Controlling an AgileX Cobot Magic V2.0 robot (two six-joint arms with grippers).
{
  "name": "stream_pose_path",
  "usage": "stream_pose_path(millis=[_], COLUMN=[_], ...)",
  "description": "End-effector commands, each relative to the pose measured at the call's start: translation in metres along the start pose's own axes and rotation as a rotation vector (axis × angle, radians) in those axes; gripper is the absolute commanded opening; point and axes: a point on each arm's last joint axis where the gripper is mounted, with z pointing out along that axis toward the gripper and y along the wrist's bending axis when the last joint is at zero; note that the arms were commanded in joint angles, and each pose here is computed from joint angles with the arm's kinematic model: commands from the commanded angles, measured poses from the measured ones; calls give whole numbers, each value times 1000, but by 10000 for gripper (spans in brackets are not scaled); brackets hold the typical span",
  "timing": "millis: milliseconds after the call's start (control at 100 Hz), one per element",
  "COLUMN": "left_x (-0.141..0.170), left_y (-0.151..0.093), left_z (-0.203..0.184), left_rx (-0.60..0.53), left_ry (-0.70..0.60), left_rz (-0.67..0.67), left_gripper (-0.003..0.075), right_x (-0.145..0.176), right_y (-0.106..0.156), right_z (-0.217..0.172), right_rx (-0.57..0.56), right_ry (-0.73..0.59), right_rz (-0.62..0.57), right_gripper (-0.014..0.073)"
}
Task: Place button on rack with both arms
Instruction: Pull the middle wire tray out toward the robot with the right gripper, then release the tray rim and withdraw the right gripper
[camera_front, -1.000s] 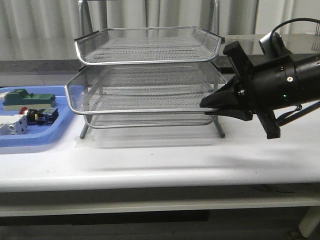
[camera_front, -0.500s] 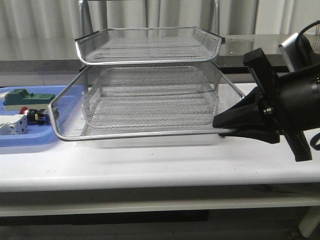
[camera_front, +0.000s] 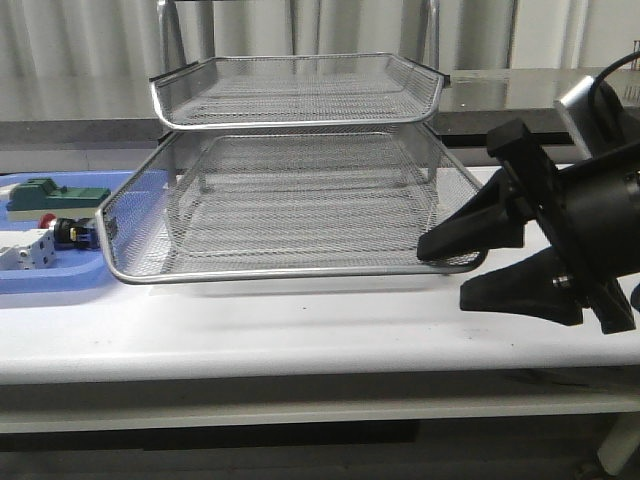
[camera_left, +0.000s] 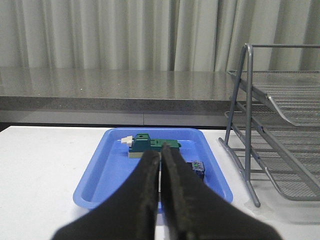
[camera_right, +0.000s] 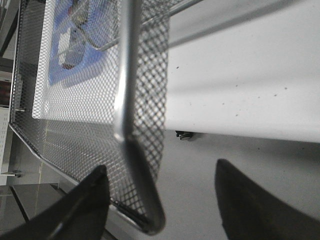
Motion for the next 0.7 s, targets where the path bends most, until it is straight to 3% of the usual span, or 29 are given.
stream_pose_path(millis=[0, 400, 690], left_x=[7, 7, 7], left_y=[0, 0, 0], left_z=[-2, -2, -2], left_rx=[4, 4, 4], left_ry=[-67, -67, -67], left_rz=[-8, -8, -8], left_gripper=[4, 4, 4], right_x=[-9, -3, 1], right_y=[18, 23, 43], right_z=[-5, -14, -46], right_rx=[-110, -71, 40], right_ry=[-71, -40, -72], right_rz=[-7, -76, -170], right_gripper=[540, 540, 540])
